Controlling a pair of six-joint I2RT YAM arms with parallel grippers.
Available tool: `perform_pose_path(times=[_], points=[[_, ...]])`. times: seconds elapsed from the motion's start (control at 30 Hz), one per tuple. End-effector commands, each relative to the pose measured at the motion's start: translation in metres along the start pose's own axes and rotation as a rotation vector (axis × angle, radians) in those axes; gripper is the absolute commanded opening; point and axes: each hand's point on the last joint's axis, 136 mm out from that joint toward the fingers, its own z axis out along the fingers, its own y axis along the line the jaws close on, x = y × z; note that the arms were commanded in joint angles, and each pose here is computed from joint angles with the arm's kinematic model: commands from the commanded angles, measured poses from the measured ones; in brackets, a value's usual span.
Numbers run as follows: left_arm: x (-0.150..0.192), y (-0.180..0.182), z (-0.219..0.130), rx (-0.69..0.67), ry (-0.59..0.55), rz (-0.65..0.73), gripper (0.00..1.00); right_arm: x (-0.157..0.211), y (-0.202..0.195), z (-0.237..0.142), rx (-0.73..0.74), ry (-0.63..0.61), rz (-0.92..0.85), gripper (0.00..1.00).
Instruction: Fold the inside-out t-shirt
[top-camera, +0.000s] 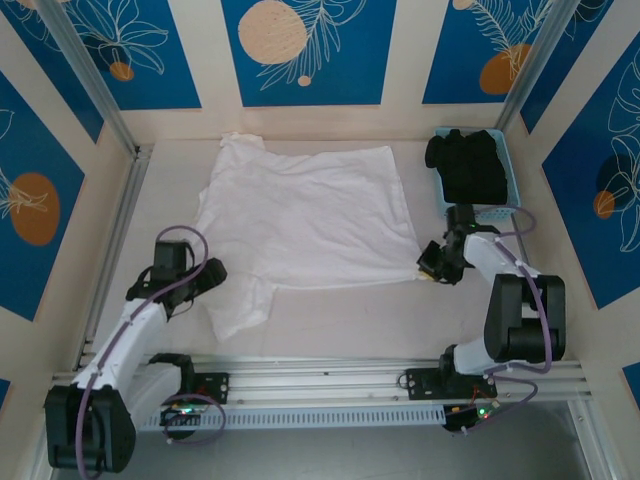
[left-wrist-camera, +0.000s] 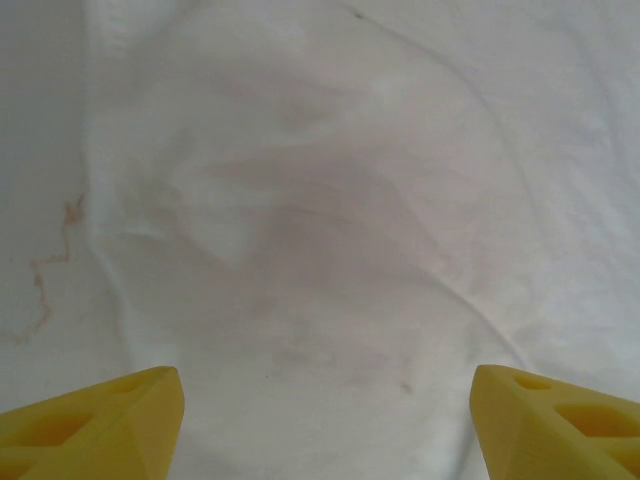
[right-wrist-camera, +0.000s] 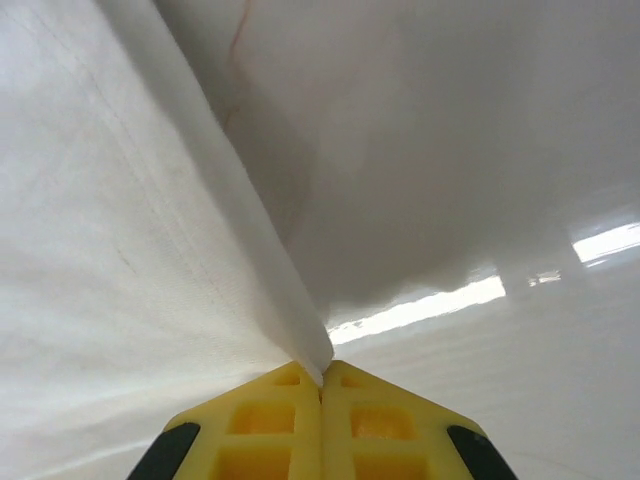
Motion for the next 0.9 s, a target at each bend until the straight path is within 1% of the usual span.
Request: perform_pose_path(times=[0.0, 0.07, 0.17, 0.3, 0.4, 0.47, 0.6, 0.73, 0.87], points=[[0.031, 0.003, -0.006, -0.022, 0.085, -0.014, 0.74, -0.003, 0.000, -0.003, -0.061, 0.004, 0.021, 0.00], [0.045, 0.003, -0.005, -0.046, 0.132, -0.005, 0.73, -0.006, 0.007, -0.002, -0.086, 0.004, 0.014, 0.00], [0.075, 0.010, -0.007, -0.110, 0.212, 0.013, 0.71, -0.005, 0.014, 0.003, -0.102, 0.018, -0.005, 0.00], [0.109, 0.018, -0.015, -0.161, 0.275, 0.036, 0.68, -0.004, 0.018, 0.004, -0.125, 0.014, -0.019, 0.00], [0.129, 0.016, -0.017, -0.180, 0.337, 0.076, 0.66, -0.004, 0.020, 0.003, -0.139, 0.010, -0.029, 0.00], [0.139, 0.017, -0.015, -0.191, 0.367, 0.094, 0.63, -0.004, 0.021, 0.004, -0.141, 0.008, -0.037, 0.00], [0.153, 0.015, -0.006, -0.170, 0.403, 0.092, 0.50, -0.005, 0.019, 0.003, -0.137, -0.002, -0.047, 0.00], [0.159, 0.016, 0.004, -0.167, 0.416, 0.106, 0.36, -0.006, 0.018, 0.001, -0.138, -0.014, -0.049, 0.00], [0.157, 0.016, 0.010, -0.155, 0.395, 0.118, 0.18, -0.005, 0.016, -0.002, -0.135, -0.024, -0.052, 0.00]])
